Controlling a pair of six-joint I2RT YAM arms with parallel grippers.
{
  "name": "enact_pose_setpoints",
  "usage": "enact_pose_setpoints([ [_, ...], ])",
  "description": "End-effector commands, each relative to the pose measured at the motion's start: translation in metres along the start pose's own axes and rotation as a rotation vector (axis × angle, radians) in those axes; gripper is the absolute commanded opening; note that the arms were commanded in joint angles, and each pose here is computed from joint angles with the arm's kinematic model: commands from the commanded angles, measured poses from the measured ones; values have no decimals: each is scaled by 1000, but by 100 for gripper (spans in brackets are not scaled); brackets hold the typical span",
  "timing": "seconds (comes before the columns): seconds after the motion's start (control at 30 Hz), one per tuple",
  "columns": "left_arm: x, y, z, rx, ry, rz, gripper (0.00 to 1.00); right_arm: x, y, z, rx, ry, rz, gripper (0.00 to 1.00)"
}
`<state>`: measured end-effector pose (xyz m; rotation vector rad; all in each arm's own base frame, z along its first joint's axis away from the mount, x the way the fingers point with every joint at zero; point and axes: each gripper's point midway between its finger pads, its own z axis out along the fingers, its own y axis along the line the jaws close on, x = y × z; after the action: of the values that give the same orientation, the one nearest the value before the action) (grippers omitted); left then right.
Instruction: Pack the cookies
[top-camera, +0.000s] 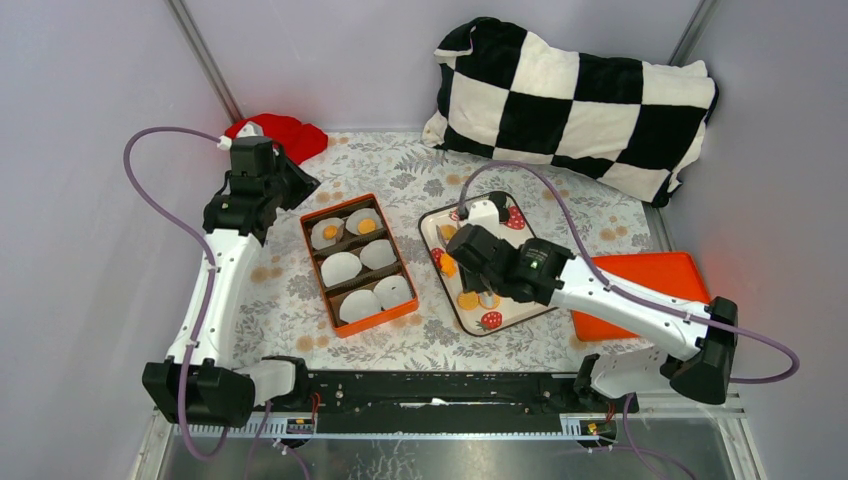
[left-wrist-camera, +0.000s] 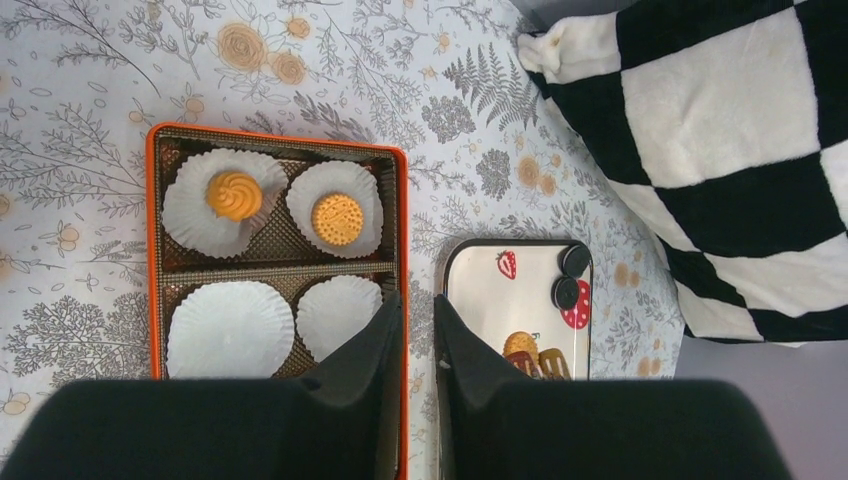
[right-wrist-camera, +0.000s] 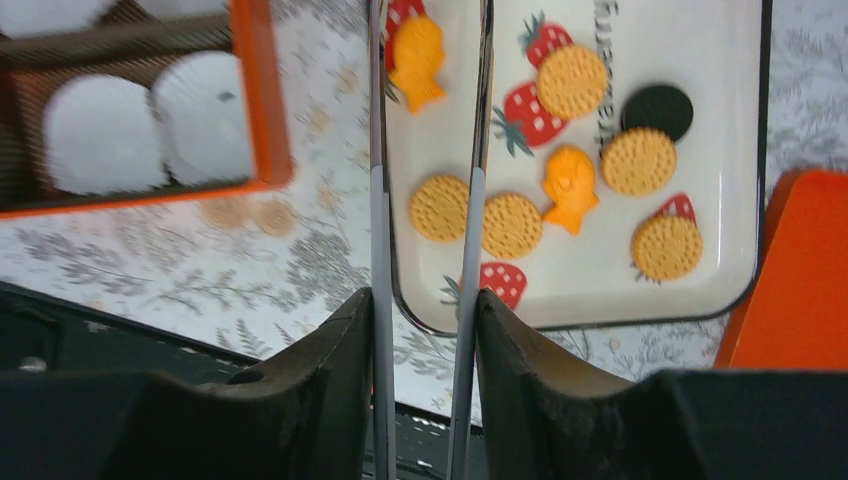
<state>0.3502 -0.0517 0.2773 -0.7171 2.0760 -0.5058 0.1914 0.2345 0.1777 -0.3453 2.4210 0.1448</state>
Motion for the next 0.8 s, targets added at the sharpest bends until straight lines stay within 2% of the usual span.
enact_pose_setpoints([
  [0.0, -18, -4, 0, -5, -42, -13, 21, -55, 25, -15, -64, -139, -26, 0],
  [0.4, -31, 10, -8, -74, -105, 23, 22, -74, 117, 3, -249, -107, -171, 1],
  [0.6, -27, 14, -4, -82, -87, 23, 22, -66, 134, 21, -259, -66, -215, 3],
  [0.77, -27, 14, -4, -77, -83, 36, 23, -63, 141, 29, -261, -38, -234, 9],
])
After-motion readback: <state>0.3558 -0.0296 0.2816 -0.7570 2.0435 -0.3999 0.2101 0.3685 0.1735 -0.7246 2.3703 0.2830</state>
